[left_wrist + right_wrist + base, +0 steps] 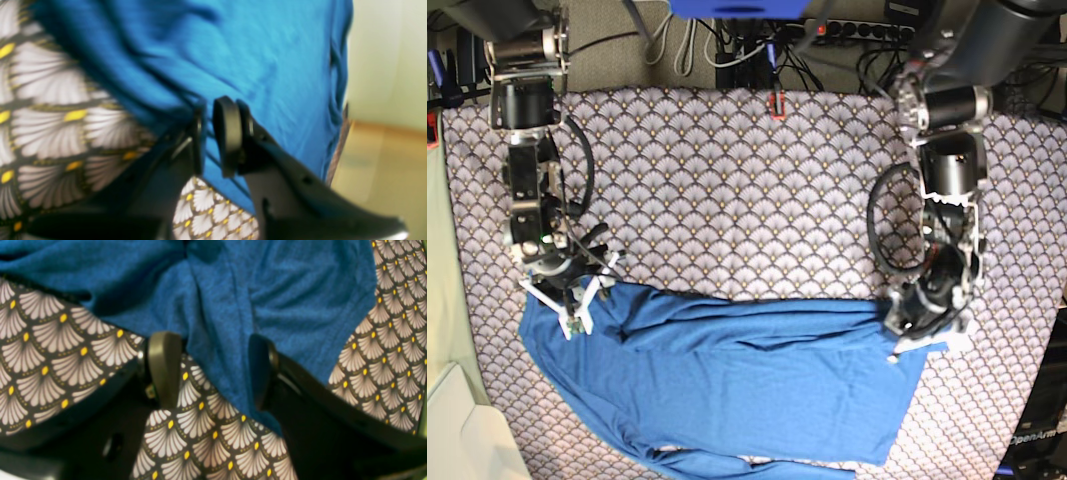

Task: Fold the T-shirt properly
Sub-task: 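Move the left gripper inward along the folded edge and regrasp it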

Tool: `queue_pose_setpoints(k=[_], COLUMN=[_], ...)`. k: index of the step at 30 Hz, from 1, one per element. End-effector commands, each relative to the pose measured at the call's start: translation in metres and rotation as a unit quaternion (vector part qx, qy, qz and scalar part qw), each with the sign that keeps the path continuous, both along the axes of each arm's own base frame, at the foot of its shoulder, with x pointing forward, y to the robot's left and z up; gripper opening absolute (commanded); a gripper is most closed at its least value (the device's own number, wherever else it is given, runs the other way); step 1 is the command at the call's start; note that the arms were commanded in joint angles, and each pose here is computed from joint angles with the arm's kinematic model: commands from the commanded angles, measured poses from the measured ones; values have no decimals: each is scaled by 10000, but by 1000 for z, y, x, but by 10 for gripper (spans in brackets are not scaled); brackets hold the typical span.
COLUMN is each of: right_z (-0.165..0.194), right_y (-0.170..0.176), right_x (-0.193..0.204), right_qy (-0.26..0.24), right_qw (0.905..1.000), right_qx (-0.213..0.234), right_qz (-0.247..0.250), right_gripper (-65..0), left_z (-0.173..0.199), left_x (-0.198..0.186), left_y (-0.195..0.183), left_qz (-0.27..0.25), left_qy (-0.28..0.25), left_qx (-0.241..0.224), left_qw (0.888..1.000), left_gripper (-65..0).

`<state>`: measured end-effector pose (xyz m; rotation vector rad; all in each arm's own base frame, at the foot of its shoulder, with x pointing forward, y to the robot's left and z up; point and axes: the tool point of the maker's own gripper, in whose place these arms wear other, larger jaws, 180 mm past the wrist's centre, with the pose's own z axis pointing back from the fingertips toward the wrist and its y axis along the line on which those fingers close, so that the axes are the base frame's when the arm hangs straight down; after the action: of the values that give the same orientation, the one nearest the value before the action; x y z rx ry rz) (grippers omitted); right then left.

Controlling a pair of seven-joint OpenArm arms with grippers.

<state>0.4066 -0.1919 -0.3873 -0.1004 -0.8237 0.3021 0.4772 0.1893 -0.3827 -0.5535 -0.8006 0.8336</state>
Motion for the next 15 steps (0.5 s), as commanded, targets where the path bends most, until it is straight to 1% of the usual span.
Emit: queue_pose_setpoints(k=[1,3,5,6,7,10,11,12,15], right_z=[20,20,19,19,19,20,20,20,20], right_y=[-3,-3,-3,-3,-3,-5,-5,-5,-5], right_x=[14,14,13,13,13,13,13,13,13], right_qy=[-302,-302,-294,-294,-294,-298,-298,-298,-298], right_qw=[9995,9995,9996,9996,9996,9996,9996,9996,9996], right_qx=[-17,-10,-17,-17,-17,-21,-21,-21,-21], right_qz=[10,14,10,10,10,-6,-6,-6,-6], right_gripper=[-314,-314,-314,-314,-314,-314,-314,-314,-314], left_z=[25,28,29,28,32,37,37,38,38], left_x=[15,15,16,15,17,16,16,16,17], left_y=[-5,-19,-39,-48,-58,-84,-84,-83,-78], left_qz=[-223,-600,-1068,-1356,-1645,-2313,-2406,-2447,-2467], left_qy=[-319,-325,-312,-281,-339,-442,-455,-473,-468], left_qx=[138,462,819,1093,1412,2198,2436,2611,2907], left_qw=[9991,9966,9904,9843,9756,9467,9384,9326,9233], left_gripper=[-566,-566,-569,-569,-569,-569,-569,-569,-569])
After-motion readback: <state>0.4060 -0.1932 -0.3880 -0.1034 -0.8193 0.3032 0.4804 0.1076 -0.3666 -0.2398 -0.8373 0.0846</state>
